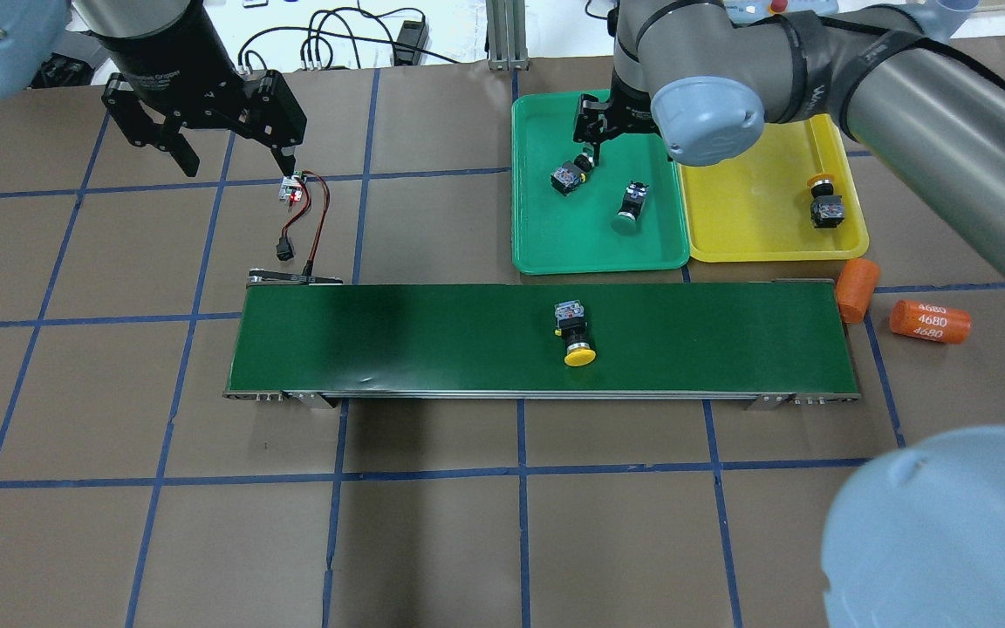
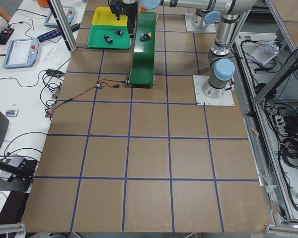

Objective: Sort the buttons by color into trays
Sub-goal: 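Move the right gripper to the belt and grasp the yellow-topped button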

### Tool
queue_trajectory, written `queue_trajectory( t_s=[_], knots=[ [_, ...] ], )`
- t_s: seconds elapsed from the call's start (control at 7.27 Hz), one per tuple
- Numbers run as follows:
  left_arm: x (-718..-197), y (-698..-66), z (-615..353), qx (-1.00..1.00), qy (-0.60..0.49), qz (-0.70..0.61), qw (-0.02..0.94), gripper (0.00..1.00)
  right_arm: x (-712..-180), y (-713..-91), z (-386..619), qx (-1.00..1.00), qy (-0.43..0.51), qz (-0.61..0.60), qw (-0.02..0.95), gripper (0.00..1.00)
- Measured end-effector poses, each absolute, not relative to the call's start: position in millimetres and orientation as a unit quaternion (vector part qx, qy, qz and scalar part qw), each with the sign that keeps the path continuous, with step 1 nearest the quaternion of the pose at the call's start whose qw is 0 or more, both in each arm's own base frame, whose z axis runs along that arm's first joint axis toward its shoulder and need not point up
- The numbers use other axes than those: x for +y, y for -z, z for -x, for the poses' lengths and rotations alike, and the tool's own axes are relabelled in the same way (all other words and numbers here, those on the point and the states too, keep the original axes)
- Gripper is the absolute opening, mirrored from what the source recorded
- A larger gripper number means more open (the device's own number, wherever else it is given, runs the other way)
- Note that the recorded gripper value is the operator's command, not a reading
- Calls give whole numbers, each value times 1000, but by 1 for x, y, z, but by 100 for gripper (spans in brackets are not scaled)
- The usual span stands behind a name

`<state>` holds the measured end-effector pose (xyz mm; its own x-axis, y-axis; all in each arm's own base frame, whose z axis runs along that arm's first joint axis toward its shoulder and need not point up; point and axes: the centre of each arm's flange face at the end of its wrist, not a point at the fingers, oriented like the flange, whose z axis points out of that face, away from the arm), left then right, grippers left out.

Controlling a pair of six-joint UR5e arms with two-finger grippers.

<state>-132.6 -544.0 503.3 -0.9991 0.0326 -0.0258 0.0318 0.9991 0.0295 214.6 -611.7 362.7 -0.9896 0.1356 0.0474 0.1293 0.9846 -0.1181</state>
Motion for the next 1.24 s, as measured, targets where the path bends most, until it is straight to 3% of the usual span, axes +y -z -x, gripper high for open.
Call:
queue_trajectory(
  t_s=[0.28,0.55,1.24],
  knots=[
    [-544,-503,132,1000,-15,-16,13,100,-550,-376,-190,-996,-6,83,42,100],
    [-544,-503,132,1000,-15,-16,13,100,-517,-349,-177,-994,38,86,48,100],
    [-545,-504,129,1000,-14,-16,13,100,-514,-307,-212,-997,59,40,9,100]
  ],
)
